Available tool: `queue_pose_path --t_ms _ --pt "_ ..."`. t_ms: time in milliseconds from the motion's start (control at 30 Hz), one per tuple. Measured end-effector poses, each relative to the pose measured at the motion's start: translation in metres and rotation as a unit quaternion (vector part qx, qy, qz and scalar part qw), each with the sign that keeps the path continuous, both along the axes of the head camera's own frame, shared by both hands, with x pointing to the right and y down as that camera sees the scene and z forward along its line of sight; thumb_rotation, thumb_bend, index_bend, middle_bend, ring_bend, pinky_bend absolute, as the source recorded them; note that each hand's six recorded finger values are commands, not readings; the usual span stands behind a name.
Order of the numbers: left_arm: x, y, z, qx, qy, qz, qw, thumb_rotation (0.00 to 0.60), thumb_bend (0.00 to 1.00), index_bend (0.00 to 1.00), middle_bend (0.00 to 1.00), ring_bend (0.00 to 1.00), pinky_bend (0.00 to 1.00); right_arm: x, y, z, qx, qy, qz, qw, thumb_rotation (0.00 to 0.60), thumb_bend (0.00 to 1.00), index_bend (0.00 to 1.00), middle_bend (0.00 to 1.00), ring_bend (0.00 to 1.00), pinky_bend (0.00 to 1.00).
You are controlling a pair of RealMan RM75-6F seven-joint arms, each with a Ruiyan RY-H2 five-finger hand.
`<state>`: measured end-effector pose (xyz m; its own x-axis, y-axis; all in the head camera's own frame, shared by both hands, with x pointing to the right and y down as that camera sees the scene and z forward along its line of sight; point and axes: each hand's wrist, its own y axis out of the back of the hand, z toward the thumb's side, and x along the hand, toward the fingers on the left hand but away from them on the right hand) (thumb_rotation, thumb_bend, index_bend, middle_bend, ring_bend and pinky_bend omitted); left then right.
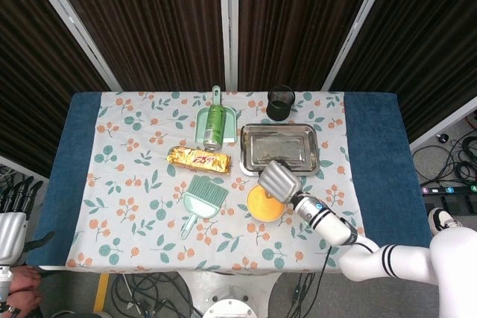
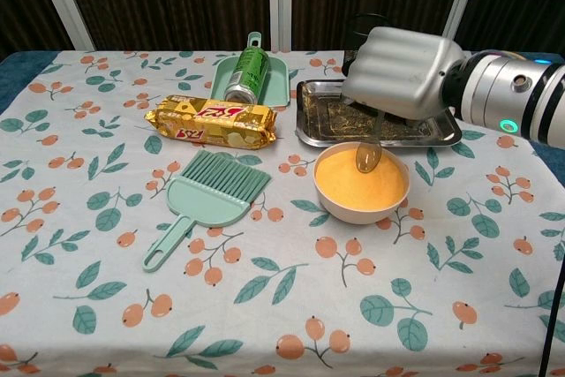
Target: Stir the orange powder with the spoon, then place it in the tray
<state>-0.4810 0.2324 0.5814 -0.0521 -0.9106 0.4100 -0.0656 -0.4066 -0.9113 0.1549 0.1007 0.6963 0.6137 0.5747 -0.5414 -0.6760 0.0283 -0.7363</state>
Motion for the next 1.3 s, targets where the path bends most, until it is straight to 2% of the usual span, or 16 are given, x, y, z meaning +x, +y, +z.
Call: queue_pose_path --t_ms 233,467,600,733,833,1033,1167,1300 --pt "-0.001 0.000 0.001 0.000 0.000 -0.001 1.0000 0.600 0.00 0.05 0.05 0.05 0.08 -0.012 0.017 0.005 -0.020 -0.018 -0.008 0.9996 0.600 0.47 0.75 0.93 0.98 1.00" --pt "-0.001 -0.002 0.001 0.002 0.000 0.000 1.0000 0.600 0.00 0.05 0.05 0.05 0.08 -0.014 0.024 -0.001 -0.067 -0.060 0.031 0.9955 0.600 0.48 0.76 0.93 0.98 1.00" --pt "0.000 -0.003 0.001 0.003 0.000 0.001 1.0000 0.600 0.00 0.05 0.05 0.05 0.08 -0.006 0.015 -0.010 -0.074 -0.077 0.058 0.9926 0.600 0.47 0.77 0.93 0.98 1.00" --pt "0.002 -0.005 0.001 0.004 0.001 0.005 1.0000 0.600 0.00 0.05 0.05 0.05 0.08 0.005 0.000 -0.019 -0.057 -0.074 0.068 0.9933 0.600 0.47 0.77 0.93 0.98 1.00" --pt "0.003 -0.006 0.001 0.005 0.001 0.007 1.0000 0.600 0.00 0.05 0.05 0.05 0.08 0.007 -0.004 -0.019 -0.039 -0.060 0.057 0.9958 0.600 0.47 0.77 0.93 0.98 1.00" --pt "0.003 -0.005 -0.001 0.005 -0.001 0.006 1.0000 0.600 0.00 0.05 0.05 0.05 0.08 0.003 -0.007 -0.012 0.004 -0.017 0.006 0.9998 0.600 0.49 0.77 0.93 0.98 1.00" --pt "0.002 -0.004 -0.001 0.003 -0.001 0.004 1.0000 0.600 0.00 0.05 0.05 0.05 0.08 -0.006 0.001 -0.001 0.029 0.010 -0.042 0.9987 0.600 0.49 0.77 0.93 0.98 1.00" --pt "0.001 -0.004 0.000 0.002 -0.001 0.004 1.0000 0.600 0.00 0.05 0.05 0.05 0.08 -0.017 0.017 0.005 0.025 0.013 -0.072 0.9970 0.600 0.49 0.78 0.93 0.98 1.00"
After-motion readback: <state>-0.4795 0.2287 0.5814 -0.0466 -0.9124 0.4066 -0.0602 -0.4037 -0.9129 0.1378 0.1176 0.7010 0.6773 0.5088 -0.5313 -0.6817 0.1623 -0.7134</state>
